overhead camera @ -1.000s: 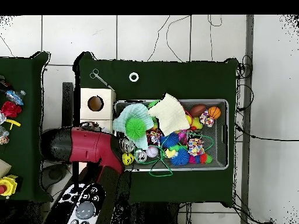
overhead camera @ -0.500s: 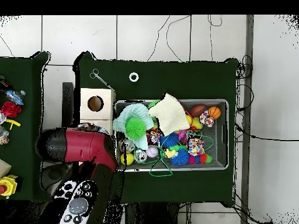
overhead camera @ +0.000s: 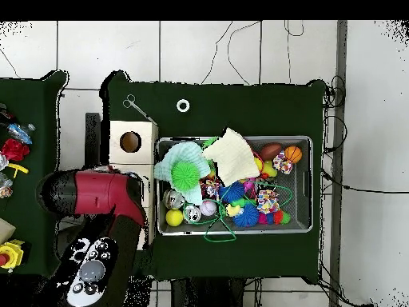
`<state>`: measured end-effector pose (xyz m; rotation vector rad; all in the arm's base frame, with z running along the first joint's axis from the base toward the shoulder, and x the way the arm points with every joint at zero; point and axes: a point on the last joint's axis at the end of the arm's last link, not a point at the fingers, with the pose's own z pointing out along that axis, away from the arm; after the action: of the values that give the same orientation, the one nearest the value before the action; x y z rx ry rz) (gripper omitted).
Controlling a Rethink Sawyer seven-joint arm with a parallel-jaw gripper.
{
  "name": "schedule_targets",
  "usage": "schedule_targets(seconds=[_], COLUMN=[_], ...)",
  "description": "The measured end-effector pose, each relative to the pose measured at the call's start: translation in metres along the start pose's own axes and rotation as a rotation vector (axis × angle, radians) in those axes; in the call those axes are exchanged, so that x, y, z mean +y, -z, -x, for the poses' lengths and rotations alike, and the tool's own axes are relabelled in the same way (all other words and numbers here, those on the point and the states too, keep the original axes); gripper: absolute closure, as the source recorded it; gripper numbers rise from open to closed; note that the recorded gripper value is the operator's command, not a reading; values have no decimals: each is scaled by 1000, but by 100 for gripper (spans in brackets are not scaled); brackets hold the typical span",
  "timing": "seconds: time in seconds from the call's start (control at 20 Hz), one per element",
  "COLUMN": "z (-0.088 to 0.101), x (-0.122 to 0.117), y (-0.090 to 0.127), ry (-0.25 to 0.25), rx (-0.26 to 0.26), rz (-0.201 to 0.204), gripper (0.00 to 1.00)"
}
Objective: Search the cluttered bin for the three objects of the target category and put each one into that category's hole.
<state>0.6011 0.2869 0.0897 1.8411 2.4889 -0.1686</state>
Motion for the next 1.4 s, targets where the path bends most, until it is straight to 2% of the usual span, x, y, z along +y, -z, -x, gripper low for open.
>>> schedule_targets(seconds=[0.15, 0.45, 0.85, 1.05, 1.4], z=[-12, -20, -22, -20, -4], x=[10, 17, 18, 9, -17], y=[9, 29, 50, 50, 36], ry=[6, 0, -1, -6, 7], rx=[24, 59, 69, 69, 14], rz=[-10, -14, 9, -5, -57], gripper=[0, 0, 0, 0, 0])
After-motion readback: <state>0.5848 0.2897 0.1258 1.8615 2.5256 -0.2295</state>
